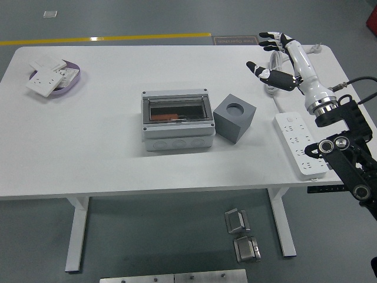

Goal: Pick up the cylinder from the cube,place it in the box,flap close box

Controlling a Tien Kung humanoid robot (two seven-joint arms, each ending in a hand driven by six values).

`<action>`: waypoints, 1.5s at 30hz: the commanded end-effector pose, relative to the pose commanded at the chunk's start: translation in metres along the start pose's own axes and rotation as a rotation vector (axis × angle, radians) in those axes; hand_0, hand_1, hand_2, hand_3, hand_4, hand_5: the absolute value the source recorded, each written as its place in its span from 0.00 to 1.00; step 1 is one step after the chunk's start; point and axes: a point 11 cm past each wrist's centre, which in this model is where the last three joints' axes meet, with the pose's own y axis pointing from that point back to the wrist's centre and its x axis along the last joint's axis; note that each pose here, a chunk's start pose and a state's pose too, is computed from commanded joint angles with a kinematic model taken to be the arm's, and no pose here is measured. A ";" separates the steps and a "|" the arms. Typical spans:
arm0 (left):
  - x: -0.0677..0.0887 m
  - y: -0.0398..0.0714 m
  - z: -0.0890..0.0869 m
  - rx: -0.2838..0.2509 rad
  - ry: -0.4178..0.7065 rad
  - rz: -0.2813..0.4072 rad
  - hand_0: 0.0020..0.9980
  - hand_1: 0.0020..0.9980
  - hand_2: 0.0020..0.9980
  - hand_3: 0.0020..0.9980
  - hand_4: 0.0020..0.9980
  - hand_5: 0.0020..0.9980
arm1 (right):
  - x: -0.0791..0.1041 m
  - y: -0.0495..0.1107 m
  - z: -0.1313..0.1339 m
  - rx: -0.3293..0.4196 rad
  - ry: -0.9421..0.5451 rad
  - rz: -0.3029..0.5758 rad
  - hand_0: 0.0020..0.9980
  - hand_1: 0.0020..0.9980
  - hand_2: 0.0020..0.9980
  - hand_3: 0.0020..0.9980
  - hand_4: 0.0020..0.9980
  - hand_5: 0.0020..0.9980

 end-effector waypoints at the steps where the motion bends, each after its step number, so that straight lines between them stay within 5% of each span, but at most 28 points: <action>1: 0.000 0.000 -0.001 0.002 0.002 0.000 0.58 0.62 0.54 0.59 0.61 0.23 | 0.004 0.005 0.006 -0.013 -0.024 0.022 0.85 0.74 0.74 0.81 0.84 0.34; 7: -0.001 0.000 -0.008 0.013 0.007 -0.002 0.58 0.62 0.54 0.59 0.61 0.23 | 0.024 0.034 0.040 -0.092 -0.113 0.122 0.85 0.74 0.74 0.79 0.84 0.34; 15: 0.005 -0.001 -0.010 0.013 0.009 0.004 0.58 0.62 0.54 0.59 0.61 0.23 | 0.029 0.052 0.053 -0.121 -0.171 0.178 0.85 0.74 0.74 0.78 0.84 0.34; 45: 0.008 0.000 -0.005 0.011 0.052 0.019 0.58 0.62 0.54 0.59 0.63 0.24 | 0.059 0.056 0.041 -0.066 -0.185 0.290 0.84 0.73 0.74 0.77 0.86 0.34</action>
